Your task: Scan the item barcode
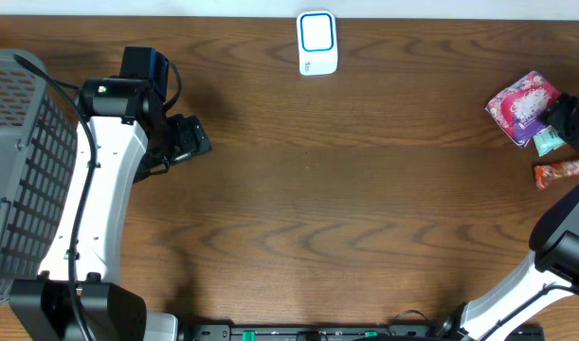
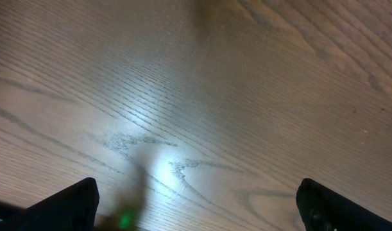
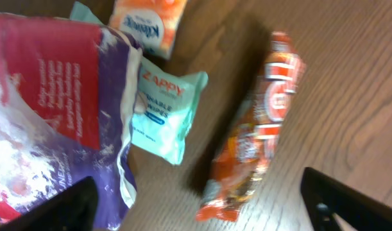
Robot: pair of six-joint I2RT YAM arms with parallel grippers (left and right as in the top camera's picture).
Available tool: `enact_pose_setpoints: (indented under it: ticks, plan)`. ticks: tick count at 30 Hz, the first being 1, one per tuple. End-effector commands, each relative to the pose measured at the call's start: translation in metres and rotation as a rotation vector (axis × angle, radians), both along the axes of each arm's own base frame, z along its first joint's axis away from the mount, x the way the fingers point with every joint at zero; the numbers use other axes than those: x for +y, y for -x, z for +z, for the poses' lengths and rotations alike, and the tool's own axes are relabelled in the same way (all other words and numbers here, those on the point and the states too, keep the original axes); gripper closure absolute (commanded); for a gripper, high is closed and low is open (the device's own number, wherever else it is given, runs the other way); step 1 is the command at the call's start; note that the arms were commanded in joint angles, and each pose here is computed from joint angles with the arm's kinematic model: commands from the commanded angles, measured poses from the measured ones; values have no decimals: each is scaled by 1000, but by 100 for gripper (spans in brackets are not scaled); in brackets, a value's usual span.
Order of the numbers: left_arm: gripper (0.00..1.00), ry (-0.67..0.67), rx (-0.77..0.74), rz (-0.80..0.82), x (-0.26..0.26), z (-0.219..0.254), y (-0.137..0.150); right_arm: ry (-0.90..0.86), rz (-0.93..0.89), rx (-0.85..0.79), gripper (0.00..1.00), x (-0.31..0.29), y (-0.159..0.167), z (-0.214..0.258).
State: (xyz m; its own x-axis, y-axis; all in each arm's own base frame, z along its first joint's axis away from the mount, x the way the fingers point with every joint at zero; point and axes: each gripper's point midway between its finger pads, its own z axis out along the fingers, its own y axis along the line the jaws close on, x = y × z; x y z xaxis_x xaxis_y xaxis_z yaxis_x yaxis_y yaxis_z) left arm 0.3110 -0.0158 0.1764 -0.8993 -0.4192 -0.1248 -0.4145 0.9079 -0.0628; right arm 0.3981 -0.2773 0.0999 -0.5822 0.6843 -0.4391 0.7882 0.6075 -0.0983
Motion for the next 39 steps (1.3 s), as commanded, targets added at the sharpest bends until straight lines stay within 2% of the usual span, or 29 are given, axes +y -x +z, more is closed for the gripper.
enact_pose_setpoints:
  ticks: [1,5,11,15,20,25,30,35,39]
  plan:
    - [2,-14,6,-9,3,-2,0,-9,-6,1,1,5,5,6]
    - [2,-14,6,-9,3,-2,0,-95,27,-68,1,25,1,22]
    - [2,-14,6,-9,3,-2,0,-201,79,-274,1,64,-1,92]
    - [2,-14,6,-9,3,-2,0,-254,143,-359,1,105,23,147]
    - [2,-14,6,-9,3,-2,0,-269,204,-353,1,152,65,181]
    - [2,-14,6,-9,3,-2,0,-240,365,-381,1,205,102,186]
    - [2,-14,6,-9,3,-2,0,-171,595,-435,1,252,141,165]
    - [2,-14,6,-9,3,-2,0,-215,652,-499,1,280,180,145]
    - [2,-14,6,-9,3,-2,0,-325,605,-572,1,296,199,138]
